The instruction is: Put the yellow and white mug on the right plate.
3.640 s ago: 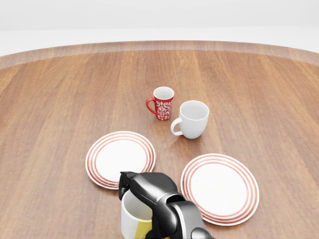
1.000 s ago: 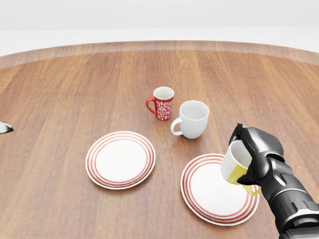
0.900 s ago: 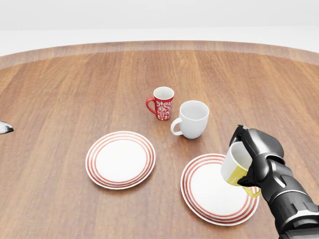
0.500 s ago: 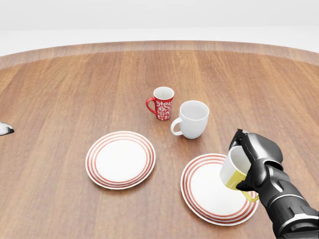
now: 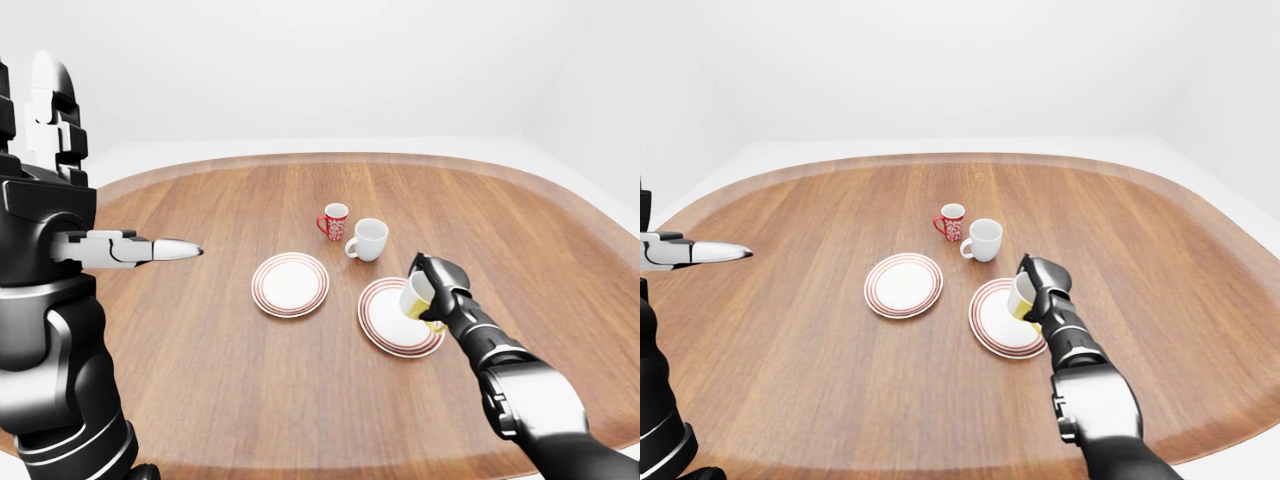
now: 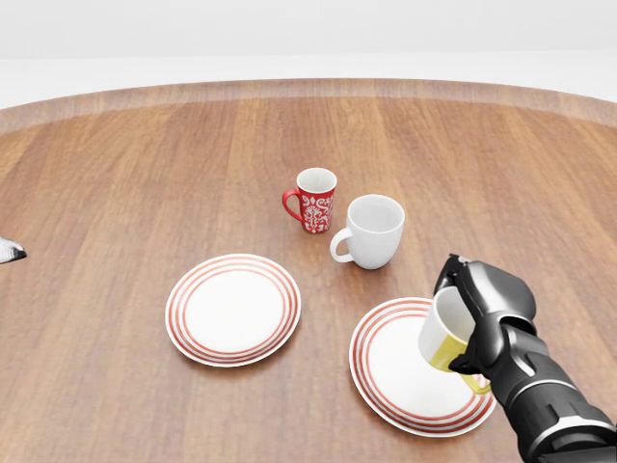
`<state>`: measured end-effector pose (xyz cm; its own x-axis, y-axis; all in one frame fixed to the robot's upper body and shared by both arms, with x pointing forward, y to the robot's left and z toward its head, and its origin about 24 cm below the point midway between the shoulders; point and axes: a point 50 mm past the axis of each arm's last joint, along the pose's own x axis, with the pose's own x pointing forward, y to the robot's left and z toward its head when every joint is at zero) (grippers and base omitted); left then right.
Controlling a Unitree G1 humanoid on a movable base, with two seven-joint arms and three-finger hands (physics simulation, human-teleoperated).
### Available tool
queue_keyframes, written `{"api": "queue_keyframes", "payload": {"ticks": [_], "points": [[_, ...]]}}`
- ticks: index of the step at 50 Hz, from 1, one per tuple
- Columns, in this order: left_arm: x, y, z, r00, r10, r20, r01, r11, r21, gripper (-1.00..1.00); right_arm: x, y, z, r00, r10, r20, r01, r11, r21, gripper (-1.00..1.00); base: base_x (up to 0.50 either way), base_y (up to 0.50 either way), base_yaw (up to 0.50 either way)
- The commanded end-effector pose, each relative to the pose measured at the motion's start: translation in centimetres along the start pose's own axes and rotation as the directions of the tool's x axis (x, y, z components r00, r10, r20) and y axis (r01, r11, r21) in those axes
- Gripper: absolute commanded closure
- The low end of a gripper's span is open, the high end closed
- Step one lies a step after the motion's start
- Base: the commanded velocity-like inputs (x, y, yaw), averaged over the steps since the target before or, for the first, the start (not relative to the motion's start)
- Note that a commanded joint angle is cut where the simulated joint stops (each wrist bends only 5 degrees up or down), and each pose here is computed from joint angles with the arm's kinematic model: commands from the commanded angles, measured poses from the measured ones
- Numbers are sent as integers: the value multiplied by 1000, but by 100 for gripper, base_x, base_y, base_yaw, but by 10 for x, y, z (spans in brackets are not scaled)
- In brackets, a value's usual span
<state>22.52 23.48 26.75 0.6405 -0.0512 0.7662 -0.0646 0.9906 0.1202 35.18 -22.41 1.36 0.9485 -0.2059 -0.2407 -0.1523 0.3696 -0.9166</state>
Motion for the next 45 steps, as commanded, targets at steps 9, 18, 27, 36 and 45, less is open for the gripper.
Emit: {"api": "queue_keyframes", "payload": {"ticks": [9,18,27,36,45], "points": [[0,-1,-1,1000,-1,-5,1,1000,-2,-100,1,0,11,998,-26,50,30,997,-78,100,0,0,0],[1,-1,2,1000,-2,12,2,1000,-2,-100,0,3,10,999,-18,51,23,996,-92,100,0,0,0],[0,-1,2,1000,-4,10,4,1000,-1,-100,0,4,11,997,-11,77,24,985,-168,100,0,0,0],[0,-1,3,1000,-4,12,4,1000,-1,-100,0,2,16,994,-13,109,38,972,-230,100,0,0,0],[-1,-2,1,1000,-5,4,5,1000,-1,-100,0,4,15,994,-4,110,31,968,-249,100,0,0,0]]}}
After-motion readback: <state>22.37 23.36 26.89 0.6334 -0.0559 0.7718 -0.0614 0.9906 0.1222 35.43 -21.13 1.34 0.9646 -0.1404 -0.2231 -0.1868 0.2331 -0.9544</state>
